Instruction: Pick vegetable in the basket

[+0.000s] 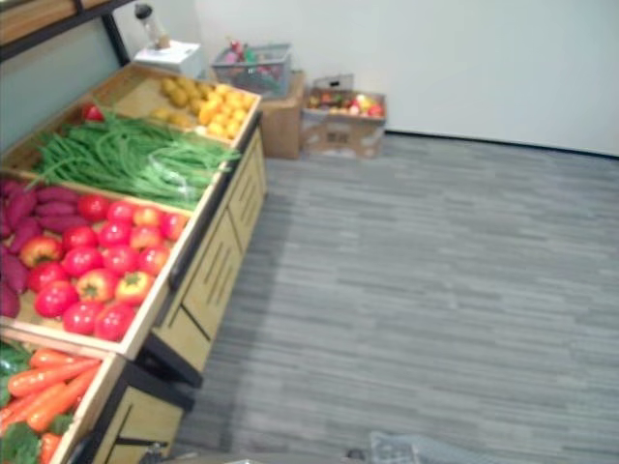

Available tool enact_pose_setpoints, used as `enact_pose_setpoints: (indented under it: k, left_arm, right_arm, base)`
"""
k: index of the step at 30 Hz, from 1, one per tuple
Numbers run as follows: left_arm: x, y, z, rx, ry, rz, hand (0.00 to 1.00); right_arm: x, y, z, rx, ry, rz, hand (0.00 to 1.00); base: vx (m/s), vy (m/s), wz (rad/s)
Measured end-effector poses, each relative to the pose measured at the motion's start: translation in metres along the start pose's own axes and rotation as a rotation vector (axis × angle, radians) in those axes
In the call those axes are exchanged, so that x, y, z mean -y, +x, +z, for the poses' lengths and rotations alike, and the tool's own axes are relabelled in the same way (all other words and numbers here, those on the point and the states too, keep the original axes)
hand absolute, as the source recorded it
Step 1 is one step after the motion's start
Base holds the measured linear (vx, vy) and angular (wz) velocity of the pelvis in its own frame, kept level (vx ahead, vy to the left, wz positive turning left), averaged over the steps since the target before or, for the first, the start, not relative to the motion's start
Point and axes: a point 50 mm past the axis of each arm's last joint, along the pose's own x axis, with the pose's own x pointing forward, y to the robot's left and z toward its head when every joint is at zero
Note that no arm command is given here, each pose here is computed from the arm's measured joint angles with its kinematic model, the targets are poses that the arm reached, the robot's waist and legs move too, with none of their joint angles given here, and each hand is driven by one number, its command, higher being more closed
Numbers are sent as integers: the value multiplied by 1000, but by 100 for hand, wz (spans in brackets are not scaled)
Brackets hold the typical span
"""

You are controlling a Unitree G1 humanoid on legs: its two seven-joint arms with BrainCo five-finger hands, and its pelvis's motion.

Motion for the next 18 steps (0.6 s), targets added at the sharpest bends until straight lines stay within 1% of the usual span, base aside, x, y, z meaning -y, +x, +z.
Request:
enact_pose_setpoints:
  k: [4,8,18]
  left_arm:
    - [1,-2,-7,-23,-32,-1,0]
    - [2,-2,-13,-48,-33,-8,0]
    - [3,-3,-14,-56,-31,-19,0]
  right_arm:
    - [2,0,-4,-20,41,-9,100]
    - [2,-1,-13,-52,37,-7,100]
    - [1,-2,-14,-58,34,-4,100]
  base:
    - [-4,-1,-6]
    - [19,1,-1]
    - [4,-1,3]
